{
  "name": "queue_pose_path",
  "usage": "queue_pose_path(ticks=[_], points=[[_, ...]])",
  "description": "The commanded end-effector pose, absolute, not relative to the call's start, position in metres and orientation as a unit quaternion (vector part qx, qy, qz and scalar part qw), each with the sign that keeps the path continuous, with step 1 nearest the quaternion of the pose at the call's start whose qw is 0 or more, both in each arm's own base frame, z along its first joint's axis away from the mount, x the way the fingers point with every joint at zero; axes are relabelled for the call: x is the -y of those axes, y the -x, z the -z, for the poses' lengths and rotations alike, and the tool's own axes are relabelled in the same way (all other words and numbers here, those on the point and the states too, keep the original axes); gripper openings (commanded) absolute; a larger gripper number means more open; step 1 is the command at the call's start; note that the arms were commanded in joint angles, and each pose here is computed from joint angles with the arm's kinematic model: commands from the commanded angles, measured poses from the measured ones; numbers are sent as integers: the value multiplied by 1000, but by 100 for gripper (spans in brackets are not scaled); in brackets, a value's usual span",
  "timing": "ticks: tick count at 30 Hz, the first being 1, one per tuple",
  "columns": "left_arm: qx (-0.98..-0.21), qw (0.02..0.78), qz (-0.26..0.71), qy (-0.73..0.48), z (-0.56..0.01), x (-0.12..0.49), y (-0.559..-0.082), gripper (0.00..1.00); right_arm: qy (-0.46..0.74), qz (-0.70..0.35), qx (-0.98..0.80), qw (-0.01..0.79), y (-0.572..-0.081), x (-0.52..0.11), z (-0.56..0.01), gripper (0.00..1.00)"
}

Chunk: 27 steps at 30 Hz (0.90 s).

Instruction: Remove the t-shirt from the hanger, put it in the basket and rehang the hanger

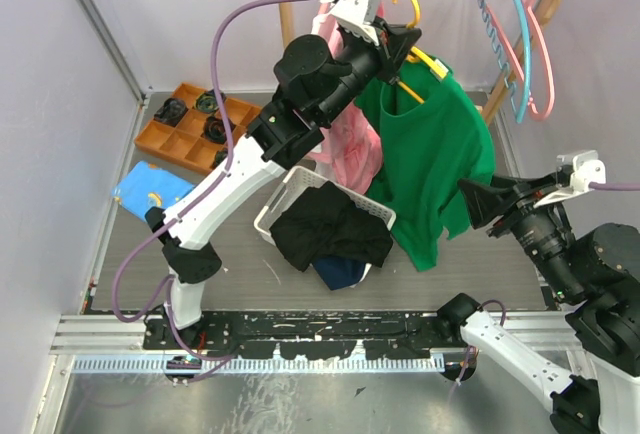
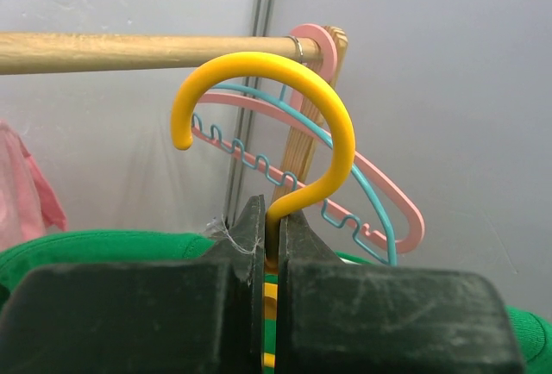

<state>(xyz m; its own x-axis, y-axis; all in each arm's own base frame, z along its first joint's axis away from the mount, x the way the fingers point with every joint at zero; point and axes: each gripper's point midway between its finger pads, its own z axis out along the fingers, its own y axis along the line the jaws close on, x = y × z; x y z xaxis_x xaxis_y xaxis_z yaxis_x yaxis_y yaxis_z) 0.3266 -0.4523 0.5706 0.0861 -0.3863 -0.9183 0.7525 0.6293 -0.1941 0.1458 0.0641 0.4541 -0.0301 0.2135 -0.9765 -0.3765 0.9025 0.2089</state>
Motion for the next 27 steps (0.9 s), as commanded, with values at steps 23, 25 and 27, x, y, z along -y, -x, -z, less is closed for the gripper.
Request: queue_pose_path(ticks=[23, 25, 27], points=[[-498, 741, 450, -5, -639, 373, -345, 0, -106, -173, -759, 618, -147, -28, -386, 1], [-493, 740, 458, 8, -643, 367, -348, 0, -116, -170, -769, 606, -147, -28, -376, 1], [-490, 737, 465, 17, -645, 363, -349, 0, -128, -166, -777, 593, -147, -28, -366, 1]])
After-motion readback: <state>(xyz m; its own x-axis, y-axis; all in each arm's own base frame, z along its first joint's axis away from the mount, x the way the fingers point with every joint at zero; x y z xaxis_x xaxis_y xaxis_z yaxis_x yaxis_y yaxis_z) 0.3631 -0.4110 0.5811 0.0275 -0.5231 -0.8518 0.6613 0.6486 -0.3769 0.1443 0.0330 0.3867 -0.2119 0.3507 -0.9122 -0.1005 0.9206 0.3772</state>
